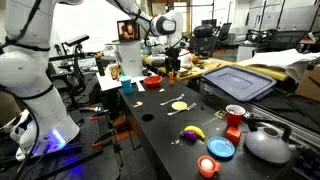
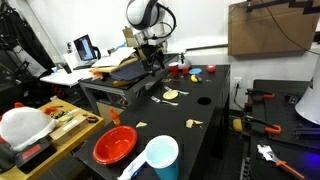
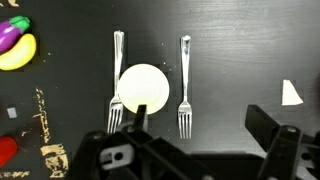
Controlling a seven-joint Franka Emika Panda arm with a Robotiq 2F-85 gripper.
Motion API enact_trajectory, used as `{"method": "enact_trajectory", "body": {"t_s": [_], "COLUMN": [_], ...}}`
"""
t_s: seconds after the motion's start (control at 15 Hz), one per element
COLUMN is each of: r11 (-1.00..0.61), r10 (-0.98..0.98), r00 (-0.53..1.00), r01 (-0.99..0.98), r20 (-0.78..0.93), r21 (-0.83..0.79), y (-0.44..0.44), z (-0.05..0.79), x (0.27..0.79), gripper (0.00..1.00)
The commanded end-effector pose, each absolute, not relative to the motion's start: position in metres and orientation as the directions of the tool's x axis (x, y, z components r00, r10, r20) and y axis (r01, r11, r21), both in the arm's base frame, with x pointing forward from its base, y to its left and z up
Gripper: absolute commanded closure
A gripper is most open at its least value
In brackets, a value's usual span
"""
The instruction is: Put the left fork at the right of the yellow plate, then put the right fork at the left of the yellow plate
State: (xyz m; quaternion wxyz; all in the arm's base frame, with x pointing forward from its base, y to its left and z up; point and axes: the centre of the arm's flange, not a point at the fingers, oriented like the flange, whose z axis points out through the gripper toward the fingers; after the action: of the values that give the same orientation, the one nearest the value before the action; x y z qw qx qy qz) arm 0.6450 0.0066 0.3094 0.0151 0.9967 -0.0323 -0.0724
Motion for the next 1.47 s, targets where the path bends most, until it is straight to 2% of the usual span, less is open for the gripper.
{"method": "enact_trajectory", "body": {"t_s": [0.0,0.67,1.07,1.4], "r11": [-0.997,-0.988,-0.982,-0.971], "r10": [-0.071,-0.130,-0.163,-0.222], "r00": [0.986,0.977,0.972,0.961], "r01": [-0.066,-0.114,-0.144,-0.203], "r20": [-0.148,-0.170,-0.168,-0.162], "r21": [0.036,0.103,0.122,0.126], "y": [0.008,0.086,0.118,0.110], "z": [0.353,0.413,0.436,0.449], "x": [0.602,0.528,0.506,0.498], "gripper": [0.00,0.00,0.00,0.00]}}
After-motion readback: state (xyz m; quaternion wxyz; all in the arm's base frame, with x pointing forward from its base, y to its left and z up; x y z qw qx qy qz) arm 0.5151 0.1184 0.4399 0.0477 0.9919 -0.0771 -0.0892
